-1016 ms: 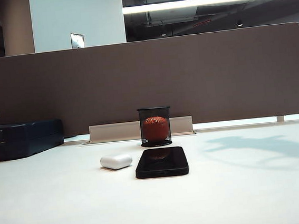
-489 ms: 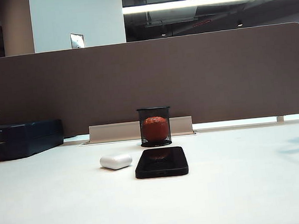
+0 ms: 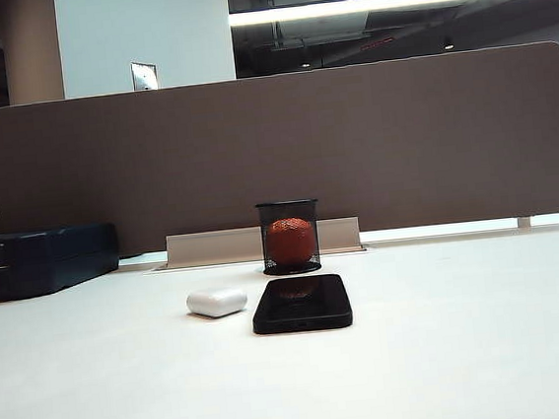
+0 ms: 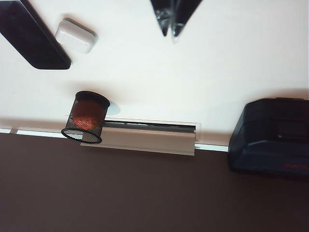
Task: Find the wireless headphone case on the desktop and place it on the left side of the phone.
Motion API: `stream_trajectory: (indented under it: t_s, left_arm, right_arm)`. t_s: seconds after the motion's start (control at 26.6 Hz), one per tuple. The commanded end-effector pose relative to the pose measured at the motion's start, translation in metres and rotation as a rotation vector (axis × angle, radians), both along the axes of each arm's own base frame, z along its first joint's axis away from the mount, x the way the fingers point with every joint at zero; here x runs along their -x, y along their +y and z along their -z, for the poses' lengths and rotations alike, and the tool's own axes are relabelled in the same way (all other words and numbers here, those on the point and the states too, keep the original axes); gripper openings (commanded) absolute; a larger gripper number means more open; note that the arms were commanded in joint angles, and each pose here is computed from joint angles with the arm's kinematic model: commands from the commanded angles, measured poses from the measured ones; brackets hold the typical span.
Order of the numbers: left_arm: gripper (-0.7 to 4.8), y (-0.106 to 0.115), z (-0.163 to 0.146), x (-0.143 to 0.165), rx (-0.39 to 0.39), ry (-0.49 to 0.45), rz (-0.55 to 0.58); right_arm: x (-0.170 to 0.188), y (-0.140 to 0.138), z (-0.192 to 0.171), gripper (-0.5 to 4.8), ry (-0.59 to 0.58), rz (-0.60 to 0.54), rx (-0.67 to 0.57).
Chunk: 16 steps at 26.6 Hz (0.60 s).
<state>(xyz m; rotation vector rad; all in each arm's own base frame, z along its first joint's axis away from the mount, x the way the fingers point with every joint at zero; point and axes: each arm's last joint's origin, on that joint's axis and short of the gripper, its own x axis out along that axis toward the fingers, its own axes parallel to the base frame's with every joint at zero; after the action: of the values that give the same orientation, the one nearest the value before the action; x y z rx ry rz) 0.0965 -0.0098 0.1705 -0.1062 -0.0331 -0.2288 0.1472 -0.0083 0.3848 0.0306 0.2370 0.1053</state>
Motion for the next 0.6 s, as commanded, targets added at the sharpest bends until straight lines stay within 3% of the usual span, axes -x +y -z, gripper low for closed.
stream_trajectory:
  t_s: [0.04,0.3,0.41,0.6]
  left_arm:
    - [-0.05,0.0,-0.002,0.0,0.004,-0.015,-0.002]
    - [-0.06,0.0,-0.003,0.0,0.004,-0.022,-0.009]
    - [-0.06,0.003,-0.003,0.0,0.01,-0.022,-0.097]
    - [-0.06,0.003,-0.003,0.0,0.01,-0.027,-0.099]
  right_arm:
    - [0.013,0.001,0.019,-0.05,-0.066,0.012,-0.031]
    - [0.042,0.003,0.064,-0.05,-0.115,0.032,-0.042]
    - [0.053,0.004,0.089,-0.05,-0.148,0.033,-0.046]
    - [0.06,0.005,0.117,-0.05,-0.193,0.033,-0.086]
